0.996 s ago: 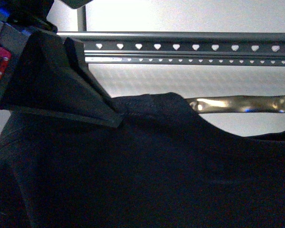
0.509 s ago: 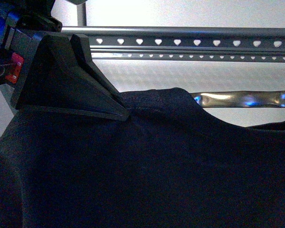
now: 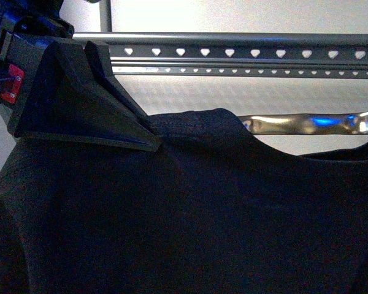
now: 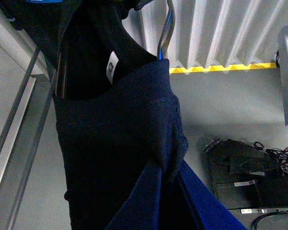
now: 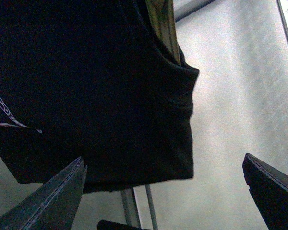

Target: Hang clothes on hanger

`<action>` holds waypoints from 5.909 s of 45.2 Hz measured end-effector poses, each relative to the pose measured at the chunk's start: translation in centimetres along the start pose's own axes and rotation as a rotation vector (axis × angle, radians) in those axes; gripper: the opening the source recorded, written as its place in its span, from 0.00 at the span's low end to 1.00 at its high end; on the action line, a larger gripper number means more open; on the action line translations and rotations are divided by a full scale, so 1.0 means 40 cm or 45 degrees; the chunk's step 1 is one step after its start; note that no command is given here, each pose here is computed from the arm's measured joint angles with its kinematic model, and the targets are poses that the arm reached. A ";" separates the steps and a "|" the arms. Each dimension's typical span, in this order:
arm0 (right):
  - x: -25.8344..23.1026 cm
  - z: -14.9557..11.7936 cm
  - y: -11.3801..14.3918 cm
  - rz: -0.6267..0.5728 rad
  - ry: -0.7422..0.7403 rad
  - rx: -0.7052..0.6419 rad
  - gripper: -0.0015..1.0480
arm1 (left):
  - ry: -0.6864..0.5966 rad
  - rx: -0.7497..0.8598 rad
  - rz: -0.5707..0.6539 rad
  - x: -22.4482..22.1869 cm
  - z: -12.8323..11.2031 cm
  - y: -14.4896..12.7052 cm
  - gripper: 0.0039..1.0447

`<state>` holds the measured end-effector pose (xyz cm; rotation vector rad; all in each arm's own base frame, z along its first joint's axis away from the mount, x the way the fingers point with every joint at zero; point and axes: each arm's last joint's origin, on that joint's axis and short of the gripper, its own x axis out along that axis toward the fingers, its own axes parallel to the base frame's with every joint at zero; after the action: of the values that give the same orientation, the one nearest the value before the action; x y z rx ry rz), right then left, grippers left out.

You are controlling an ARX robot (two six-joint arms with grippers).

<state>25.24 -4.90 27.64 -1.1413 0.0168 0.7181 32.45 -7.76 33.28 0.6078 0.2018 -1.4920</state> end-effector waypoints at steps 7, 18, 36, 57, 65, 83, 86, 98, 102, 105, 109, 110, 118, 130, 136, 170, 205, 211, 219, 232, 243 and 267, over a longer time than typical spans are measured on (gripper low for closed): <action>0.070 0.000 -0.022 0.039 -0.010 -0.017 0.93 | 0.001 -0.001 0.002 -0.001 -0.001 0.000 0.05; 0.155 -0.017 -0.040 -0.010 -0.024 0.021 0.67 | 0.001 -0.001 0.002 -0.001 -0.001 0.000 0.05; 0.158 -0.049 -0.035 -0.113 -0.104 0.071 0.10 | -0.007 0.001 0.002 -0.001 0.000 0.001 0.05; 0.144 -0.151 0.017 -0.015 -0.054 0.247 0.04 | -0.038 0.020 -0.007 0.001 0.011 -0.003 0.67; 0.144 -0.192 0.049 0.071 -0.019 0.365 0.04 | -0.049 0.027 -0.022 0.009 0.017 -0.005 0.96; 0.145 -0.176 0.001 0.161 0.005 0.407 0.04 | -0.054 0.028 -0.025 0.011 0.017 -0.005 0.94; 0.141 -0.156 -0.018 0.235 0.062 0.384 0.04 | -0.050 0.028 -0.023 0.010 0.017 -0.005 0.94; 0.093 -0.058 -0.128 0.447 0.278 0.224 0.04 | -0.044 0.028 -0.016 0.007 0.014 -0.004 0.94; 0.069 -0.011 -0.202 0.404 0.308 0.154 0.04 | -0.036 0.028 -0.005 0.000 0.012 -0.004 0.94; 0.052 0.022 -0.255 0.341 0.308 0.097 0.04 | -0.033 0.027 0.000 -0.003 0.010 -0.003 0.94; 0.034 0.055 -0.300 0.277 0.296 0.047 0.04 | -0.033 0.027 0.002 -0.004 0.009 -0.003 0.94; 0.028 0.064 -0.313 0.255 0.290 0.032 0.04 | -0.033 0.027 0.002 -0.004 0.009 -0.003 0.94; 0.000 0.101 -0.356 0.178 0.264 -0.024 0.04 | -0.035 0.030 0.003 -0.005 0.011 -0.004 0.94; 0.025 0.078 -0.294 0.239 0.229 0.021 0.04 | -0.031 0.029 0.006 -0.007 0.011 -0.004 0.94; 0.036 0.074 -0.264 0.273 0.210 0.039 0.04 | -0.031 0.030 0.006 -0.007 0.011 -0.004 0.94; 0.023 0.081 -0.259 0.190 0.112 0.094 0.04 | -0.089 -0.721 1.246 -0.028 0.009 0.078 0.94; 0.131 -0.099 -0.167 0.054 0.284 0.789 0.03 | -0.510 -1.129 1.892 -0.213 0.038 -0.030 0.94; 0.149 -0.107 -0.105 0.113 0.364 1.190 0.03 | -0.644 -1.032 1.805 -0.225 0.097 -0.116 0.94; 0.135 -0.110 -0.122 0.044 0.204 1.670 0.03 | -0.403 -0.775 1.909 -0.160 0.060 -0.283 0.57; 0.093 -0.116 -0.230 -0.136 -0.033 2.190 0.03 | -0.275 -0.776 1.899 -0.078 -0.154 -0.430 0.03; 0.122 -0.172 -0.315 -0.322 -0.067 2.486 0.03 | -0.252 -0.787 1.900 -0.068 -0.235 -0.502 0.03; 0.246 -0.121 -0.295 -0.454 0.044 2.521 0.12 | -0.262 -0.779 1.897 -0.035 -0.287 -0.583 0.03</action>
<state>40.77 -6.47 31.60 0.7446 0.4396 0.0966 12.53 -0.03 18.45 -0.0048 0.0006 -0.0019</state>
